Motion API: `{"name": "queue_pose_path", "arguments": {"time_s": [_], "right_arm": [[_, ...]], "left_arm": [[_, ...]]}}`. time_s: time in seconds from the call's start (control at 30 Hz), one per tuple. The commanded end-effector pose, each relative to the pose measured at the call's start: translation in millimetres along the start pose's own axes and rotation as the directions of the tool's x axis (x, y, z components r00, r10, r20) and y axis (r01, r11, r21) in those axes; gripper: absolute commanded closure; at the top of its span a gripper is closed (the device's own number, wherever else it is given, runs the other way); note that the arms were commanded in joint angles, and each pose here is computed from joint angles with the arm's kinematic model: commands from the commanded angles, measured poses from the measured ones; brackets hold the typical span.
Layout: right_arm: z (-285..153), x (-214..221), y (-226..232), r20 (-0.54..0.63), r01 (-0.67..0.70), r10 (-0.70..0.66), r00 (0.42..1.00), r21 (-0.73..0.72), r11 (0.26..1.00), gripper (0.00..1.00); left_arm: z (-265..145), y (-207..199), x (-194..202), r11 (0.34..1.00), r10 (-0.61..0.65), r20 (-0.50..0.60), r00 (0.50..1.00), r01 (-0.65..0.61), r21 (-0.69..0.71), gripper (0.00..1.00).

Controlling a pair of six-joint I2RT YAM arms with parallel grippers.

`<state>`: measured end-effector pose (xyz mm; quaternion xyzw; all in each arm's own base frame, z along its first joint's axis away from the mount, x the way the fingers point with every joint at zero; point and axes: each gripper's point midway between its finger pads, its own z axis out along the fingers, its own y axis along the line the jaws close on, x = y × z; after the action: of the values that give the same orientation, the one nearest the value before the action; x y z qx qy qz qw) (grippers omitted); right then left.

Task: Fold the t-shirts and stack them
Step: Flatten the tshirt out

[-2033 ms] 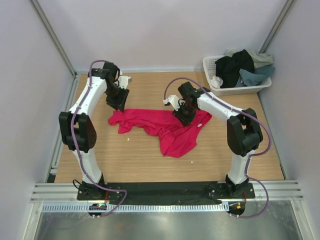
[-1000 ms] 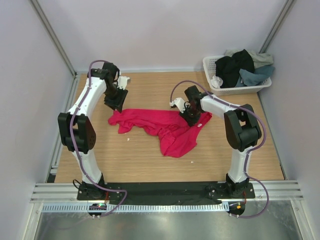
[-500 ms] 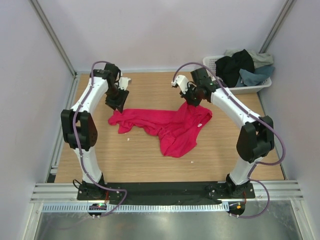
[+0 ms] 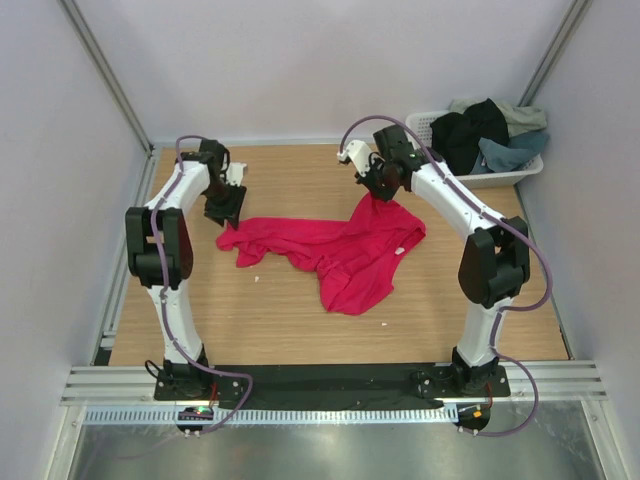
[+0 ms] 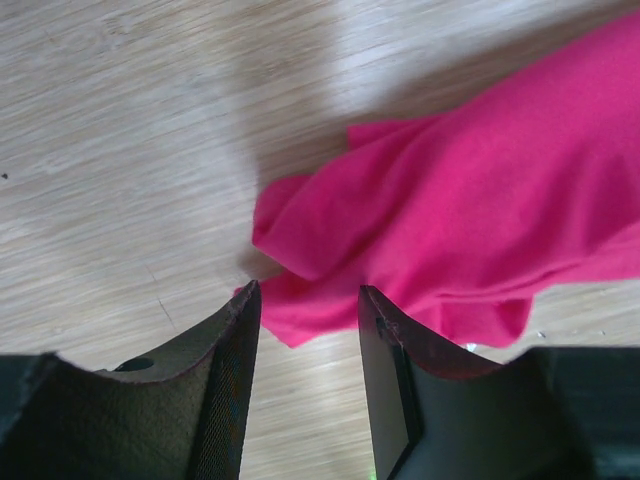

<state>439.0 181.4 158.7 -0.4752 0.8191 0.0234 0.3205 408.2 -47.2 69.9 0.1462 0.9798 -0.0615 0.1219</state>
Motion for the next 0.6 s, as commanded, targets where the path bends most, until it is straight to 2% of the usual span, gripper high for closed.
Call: {"name": "queue_pose_path", "arguments": {"time_s": [0.0, 0.17, 0.4, 0.5, 0.57], "right_arm": [[-2.5, -10.6, -9.3, 0.025, 0.01, -0.01, 1.0, 0.026, 1.0, 0.99], [8.9, -22.3, -12.2, 0.055, -0.053, 0.052, 0.997, 0.018, 0.998, 0.99], [10.2, -12.7, -9.7, 0.023, -0.022, 0.022, 1.0, 0.018, 1.0, 0.99], [10.9, -8.7, -10.3, 0.009, -0.024, 0.024, 1.0, 0.027, 0.999, 0.99], [8.8, -8.8, -12.1, 0.009, -0.024, 0.023, 1.0, 0.038, 0.999, 0.99]], "left_arm": [[13.9, 6.6, -11.3, 1.0, -0.012, 0.021, 1.0, 0.012, -0.007, 0.55], [23.4, 20.8, -20.2, 0.998, 0.015, 0.006, 1.0, -0.014, -0.063, 0.55], [41.4, 35.5, -32.9, 0.998, 0.004, -0.011, 1.0, -0.004, -0.066, 0.56], [42.1, 36.7, -33.9, 0.999, -0.009, -0.009, 1.0, 0.008, -0.045, 0.67], [26.3, 36.5, -40.9, 0.999, -0.015, 0.02, 1.0, 0.016, -0.045, 0.76]]}}
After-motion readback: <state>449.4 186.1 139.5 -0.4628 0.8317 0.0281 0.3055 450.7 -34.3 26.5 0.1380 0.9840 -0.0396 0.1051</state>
